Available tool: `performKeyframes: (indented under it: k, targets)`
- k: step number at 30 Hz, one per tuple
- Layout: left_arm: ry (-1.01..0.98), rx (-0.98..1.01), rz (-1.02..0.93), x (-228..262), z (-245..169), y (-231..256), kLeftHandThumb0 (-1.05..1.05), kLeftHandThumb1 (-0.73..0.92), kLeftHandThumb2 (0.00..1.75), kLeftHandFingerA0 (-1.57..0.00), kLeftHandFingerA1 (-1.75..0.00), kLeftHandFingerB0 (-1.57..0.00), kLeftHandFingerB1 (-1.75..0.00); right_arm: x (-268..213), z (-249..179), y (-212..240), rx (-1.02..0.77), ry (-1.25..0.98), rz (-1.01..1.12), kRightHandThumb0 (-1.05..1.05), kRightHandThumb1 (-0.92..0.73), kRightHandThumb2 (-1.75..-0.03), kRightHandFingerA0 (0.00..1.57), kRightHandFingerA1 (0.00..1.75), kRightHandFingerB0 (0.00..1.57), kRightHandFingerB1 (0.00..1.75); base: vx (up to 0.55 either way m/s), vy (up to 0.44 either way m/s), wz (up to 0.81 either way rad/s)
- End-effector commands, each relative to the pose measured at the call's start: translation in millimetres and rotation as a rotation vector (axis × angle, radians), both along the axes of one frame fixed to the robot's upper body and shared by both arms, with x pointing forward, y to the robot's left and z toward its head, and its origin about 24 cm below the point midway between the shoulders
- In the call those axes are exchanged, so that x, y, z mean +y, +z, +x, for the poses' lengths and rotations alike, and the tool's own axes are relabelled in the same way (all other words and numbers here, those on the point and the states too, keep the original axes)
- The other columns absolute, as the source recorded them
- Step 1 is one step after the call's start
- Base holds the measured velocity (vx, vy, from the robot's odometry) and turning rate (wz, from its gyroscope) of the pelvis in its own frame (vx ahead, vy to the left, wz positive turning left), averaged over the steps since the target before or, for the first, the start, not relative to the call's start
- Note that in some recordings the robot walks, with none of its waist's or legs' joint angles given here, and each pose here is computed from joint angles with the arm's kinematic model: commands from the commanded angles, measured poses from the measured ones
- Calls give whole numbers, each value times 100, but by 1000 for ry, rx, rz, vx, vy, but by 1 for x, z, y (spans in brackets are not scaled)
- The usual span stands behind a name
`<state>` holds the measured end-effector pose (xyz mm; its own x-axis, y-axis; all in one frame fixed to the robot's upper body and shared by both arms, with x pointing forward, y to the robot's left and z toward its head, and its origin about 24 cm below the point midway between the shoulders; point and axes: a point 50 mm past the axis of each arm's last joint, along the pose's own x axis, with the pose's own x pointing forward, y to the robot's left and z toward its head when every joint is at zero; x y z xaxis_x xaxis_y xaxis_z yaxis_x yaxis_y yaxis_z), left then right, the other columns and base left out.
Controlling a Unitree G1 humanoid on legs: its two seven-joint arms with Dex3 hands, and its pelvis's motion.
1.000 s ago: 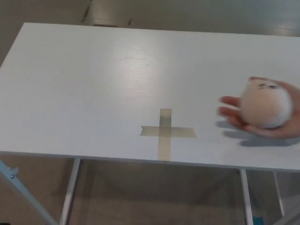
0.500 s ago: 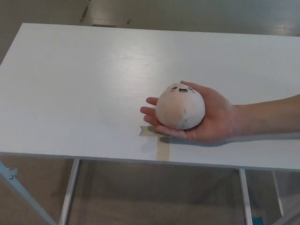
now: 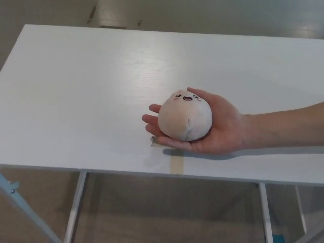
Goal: Use the left hand to take the pink dumpling toy on a person's hand and put it on the desk.
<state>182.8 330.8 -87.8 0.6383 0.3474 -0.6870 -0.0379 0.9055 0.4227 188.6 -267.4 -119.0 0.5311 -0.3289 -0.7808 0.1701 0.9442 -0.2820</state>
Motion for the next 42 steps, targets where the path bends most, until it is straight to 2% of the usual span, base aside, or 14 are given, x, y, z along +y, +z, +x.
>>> performKeyframes:
  k: [1, 2, 3, 11, 18, 23, 29, 32, 35, 36, 37, 40, 41, 42]
  targets:
    - [-210, -113, 102, -10, 5, 8, -29, 57, 57, -76, -47, -55, -40, -1, -6, -3, 22, -6, 14, -20, -71, -61, 68, 47, 51, 42, 0, 0, 0]
    - [-282, -160, 119, -13, 6, 12, -29, 57, 57, -76, -47, -55, -40, -2, -8, -3, 26, -9, 15, -20, -71, -61, 68, 47, 51, 42, 0, 0, 0]
    - [-306, -178, 122, -14, 5, 15, -39, 50, 73, -69, -57, -49, -49, -2, -8, -3, 26, -8, 14, -20, -71, -61, 68, 47, 51, 42, 0, 0, 0]
    - [-562, -386, 188, -20, -12, 55, -48, 46, 74, -61, -54, -45, -48, -4, -10, -3, 28, -7, 10, -19, -71, -61, 67, 46, 51, 42, 0, 0, 0]
    - [-730, -653, 209, -32, -41, 124, -47, 42, 71, -63, -55, -52, -50, -4, -7, -3, 31, 7, 2, -20, -71, -61, 66, 45, 50, 41, 0, 0, 0]
    - [-800, -1030, 230, -46, -63, 208, -47, 41, 71, -69, -58, -54, -51, -4, -7, -2, 37, 10, -2, -20, -71, -61, 67, 46, 51, 42, 0, 0, 0]
    - [-871, -1278, 301, -59, -81, 270, -47, 40, 70, -72, -59, -57, -52, -4, -11, -4, 50, 11, -7, -20, -71, -61, 67, 46, 52, 42, 0, 0, 0]
    - [-943, -1444, 396, -70, -86, 308, -44, 39, 68, -65, -57, -55, -51, -4, -10, -4, 53, 18, -13, -20, -71, -61, 67, 46, 52, 42, 0, 0, 0]
    - [-970, -1508, 421, -74, -86, 324, -44, 38, 68, -62, -56, -54, -51, -5, -10, -3, 52, 19, -12, -21, -71, -61, 67, 46, 52, 42, 0, 0, 0]
    - [-981, -1533, 427, -76, -85, 330, -37, 44, 54, -62, -47, -56, -41, -5, -10, -3, 51, 18, -11, -21, -71, -61, 67, 46, 52, 42, 0, 0, 0]
    - [-1003, -1583, 433, -79, -81, 343, -37, 43, 53, -56, -44, -53, -40, -5, -10, -3, 49, 16, -9, -21, -71, -61, 67, 46, 51, 42, 0, 0, 0]
    - [-1033, -1644, 446, -84, -74, 361, -38, 43, 53, -53, -43, -51, -38, -5, -10, -3, 46, 13, -6, -20, -71, -61, 67, 46, 51, 41, 0, 0, 0]
    - [-1044, -1663, 466, -85, -69, 369, -45, 37, 66, -46, -49, -44, -45, -6, -9, -3, 42, 14, -5, -20, -71, -61, 67, 46, 51, 41, 0, 0, 0]
    - [-1054, -1676, 478, -87, -65, 375, -47, 37, 66, -44, -49, -38, -43, -6, -8, -2, 40, 15, -5, -20, -71, -61, 67, 46, 50, 41, 0, 0, 0]
